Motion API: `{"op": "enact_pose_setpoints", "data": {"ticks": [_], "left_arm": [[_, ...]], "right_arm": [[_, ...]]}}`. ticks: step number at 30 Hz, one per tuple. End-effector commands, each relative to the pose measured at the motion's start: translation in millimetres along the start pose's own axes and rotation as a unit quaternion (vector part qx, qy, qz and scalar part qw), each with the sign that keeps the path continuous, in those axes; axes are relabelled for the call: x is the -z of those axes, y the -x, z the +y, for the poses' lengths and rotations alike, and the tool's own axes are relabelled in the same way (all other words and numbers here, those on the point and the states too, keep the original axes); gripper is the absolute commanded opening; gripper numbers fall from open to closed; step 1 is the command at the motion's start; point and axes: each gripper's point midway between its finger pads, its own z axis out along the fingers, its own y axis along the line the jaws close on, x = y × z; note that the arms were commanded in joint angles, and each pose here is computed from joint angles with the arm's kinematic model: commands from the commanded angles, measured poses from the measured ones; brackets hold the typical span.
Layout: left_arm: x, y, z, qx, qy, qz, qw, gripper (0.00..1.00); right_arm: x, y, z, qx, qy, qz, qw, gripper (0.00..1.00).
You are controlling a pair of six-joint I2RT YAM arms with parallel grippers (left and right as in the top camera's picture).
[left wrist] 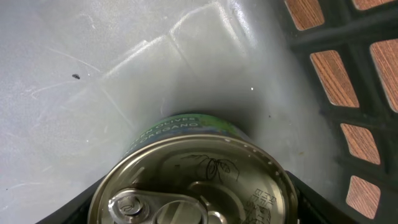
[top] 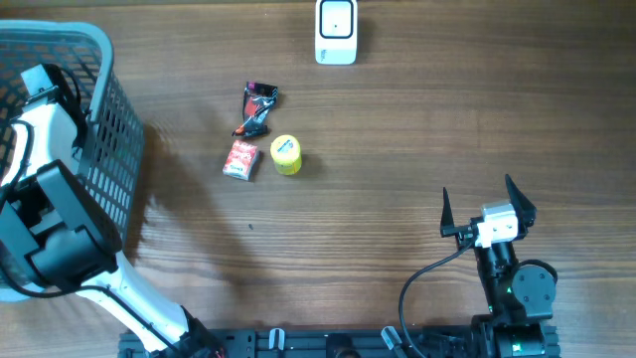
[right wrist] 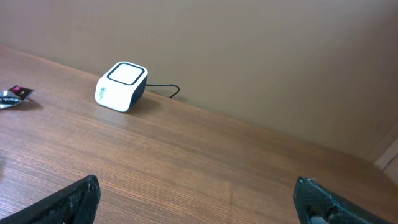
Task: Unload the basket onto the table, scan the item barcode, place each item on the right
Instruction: 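Reach into the basket and grasp the canned olives tin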
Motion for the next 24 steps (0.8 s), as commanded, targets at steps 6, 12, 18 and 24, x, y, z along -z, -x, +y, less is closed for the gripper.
{"op": "enact_pose_setpoints", "data": {"ticks": [6, 12, 18, 24], "left_arm": [[81, 23, -21, 0.002, -0.053, -0.081, 0.995, 0.67], [160, 37, -31, -0.002, -0.094, -0.163, 0.982, 0.67], [235, 32, -38, -0.009, -0.148, -0.228, 0.962, 0.69], [304, 14, -47, -0.015, -0.217, -0.275, 0.936, 0.67]], "right_arm": [[0, 2, 1, 0.005, 0.003, -0.004, 1.000, 1.00], [0, 2, 1, 0.005, 0.003, -0.004, 1.000, 1.00], [0, 2, 1, 0.005, 0.003, -0.004, 1.000, 1.00], [0, 2, 1, 0.005, 0.003, -0.004, 1.000, 1.00]]}}
